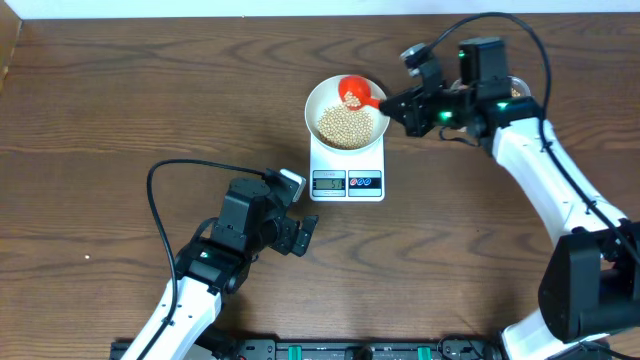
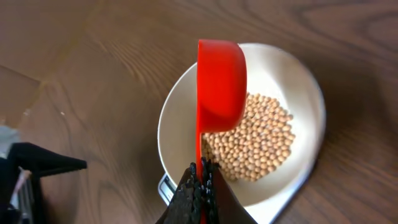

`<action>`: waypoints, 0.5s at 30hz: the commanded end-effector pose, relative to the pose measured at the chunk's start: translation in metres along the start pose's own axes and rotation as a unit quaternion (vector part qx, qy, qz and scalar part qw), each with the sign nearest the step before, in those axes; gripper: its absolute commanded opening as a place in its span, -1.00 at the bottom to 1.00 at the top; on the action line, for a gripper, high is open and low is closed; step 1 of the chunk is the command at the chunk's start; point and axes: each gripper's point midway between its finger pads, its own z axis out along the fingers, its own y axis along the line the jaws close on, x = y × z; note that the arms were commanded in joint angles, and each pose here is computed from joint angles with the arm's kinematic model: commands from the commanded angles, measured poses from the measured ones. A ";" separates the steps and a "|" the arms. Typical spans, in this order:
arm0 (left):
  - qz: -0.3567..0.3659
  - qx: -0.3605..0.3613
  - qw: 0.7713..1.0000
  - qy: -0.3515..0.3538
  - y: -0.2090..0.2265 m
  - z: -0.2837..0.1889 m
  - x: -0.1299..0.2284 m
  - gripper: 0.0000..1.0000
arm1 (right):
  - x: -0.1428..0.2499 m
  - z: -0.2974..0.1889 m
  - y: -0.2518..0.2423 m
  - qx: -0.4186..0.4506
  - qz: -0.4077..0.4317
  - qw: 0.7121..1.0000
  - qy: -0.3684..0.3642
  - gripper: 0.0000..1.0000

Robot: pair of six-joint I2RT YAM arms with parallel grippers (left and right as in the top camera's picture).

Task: Scoop item into bowl and weigh 50g on scale
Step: 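Carry the empty scoop right back to the soybean tub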

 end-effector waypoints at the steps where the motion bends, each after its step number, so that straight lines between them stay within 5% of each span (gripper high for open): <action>1: 0.007 -0.007 1.000 -0.011 0.003 -0.004 -0.011 0.96 | -0.024 -0.029 0.003 -0.041 0.009 0.998 -0.039 -0.98; 15: 0.007 -0.007 1.000 -0.011 0.003 -0.004 -0.011 0.96 | 0.005 -0.179 -0.109 0.108 0.114 0.982 -0.104 -0.98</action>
